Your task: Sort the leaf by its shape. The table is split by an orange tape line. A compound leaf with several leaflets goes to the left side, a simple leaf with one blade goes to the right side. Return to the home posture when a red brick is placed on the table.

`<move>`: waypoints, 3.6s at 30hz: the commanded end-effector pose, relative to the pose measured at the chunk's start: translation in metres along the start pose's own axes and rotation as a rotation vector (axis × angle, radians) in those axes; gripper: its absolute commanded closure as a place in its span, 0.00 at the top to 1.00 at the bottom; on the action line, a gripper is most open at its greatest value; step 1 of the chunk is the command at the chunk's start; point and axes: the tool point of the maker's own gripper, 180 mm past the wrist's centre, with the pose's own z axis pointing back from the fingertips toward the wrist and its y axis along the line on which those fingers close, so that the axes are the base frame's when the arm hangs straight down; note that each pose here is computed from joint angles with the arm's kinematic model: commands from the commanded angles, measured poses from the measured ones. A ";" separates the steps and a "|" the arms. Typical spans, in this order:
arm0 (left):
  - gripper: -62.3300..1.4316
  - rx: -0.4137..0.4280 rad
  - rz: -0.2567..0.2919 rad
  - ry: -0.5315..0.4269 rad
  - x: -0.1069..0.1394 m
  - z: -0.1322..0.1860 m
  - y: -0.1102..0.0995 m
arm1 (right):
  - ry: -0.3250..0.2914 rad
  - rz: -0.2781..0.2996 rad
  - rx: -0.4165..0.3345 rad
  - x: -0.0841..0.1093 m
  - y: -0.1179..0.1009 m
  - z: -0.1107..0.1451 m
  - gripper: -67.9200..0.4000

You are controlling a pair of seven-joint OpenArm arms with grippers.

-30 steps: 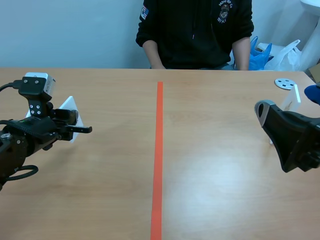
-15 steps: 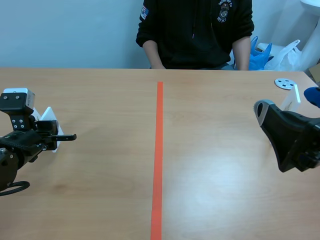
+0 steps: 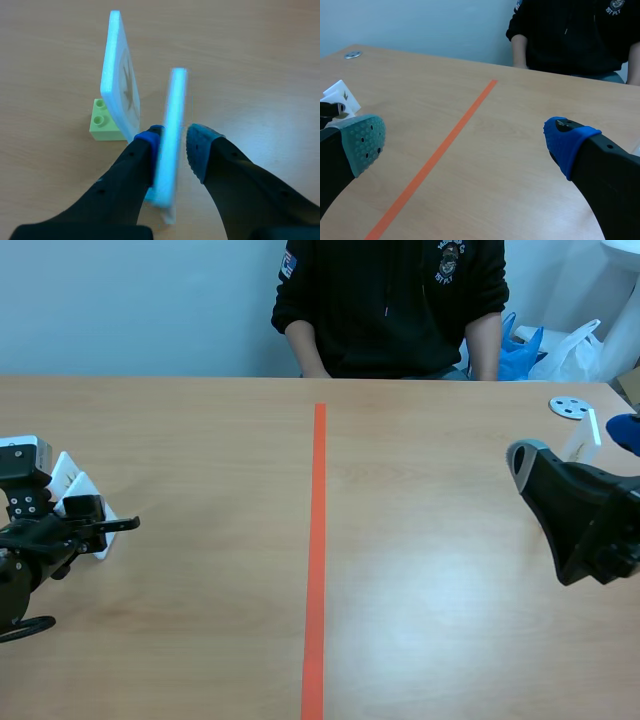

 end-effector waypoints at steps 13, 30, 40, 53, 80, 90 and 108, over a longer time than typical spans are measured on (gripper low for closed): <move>0.92 -0.003 0.011 -0.076 0.031 -0.004 0.002 | -0.042 0.007 0.017 0.012 0.001 -0.002 1.00; 0.92 -0.043 -0.004 -0.138 0.118 0.033 0.006 | -0.043 0.006 0.019 0.012 0.002 -0.002 1.00; 1.00 -0.376 -0.057 -0.181 0.156 0.067 -0.067 | -0.053 0.009 0.016 0.014 0.001 -0.002 1.00; 1.00 -0.847 -0.213 -0.044 0.104 0.117 -0.195 | -0.025 0.073 -0.005 0.021 -0.018 0.009 1.00; 1.00 -0.841 -0.203 -0.053 0.089 0.125 -0.231 | -0.040 0.032 0.037 0.023 -0.010 0.011 1.00; 1.00 -0.842 -0.174 -0.100 0.100 0.125 -0.231 | -0.040 0.032 0.037 0.023 -0.010 0.011 1.00; 1.00 -0.749 -0.127 -0.046 0.070 0.127 -0.194 | -0.033 0.035 0.037 0.022 -0.010 0.012 1.00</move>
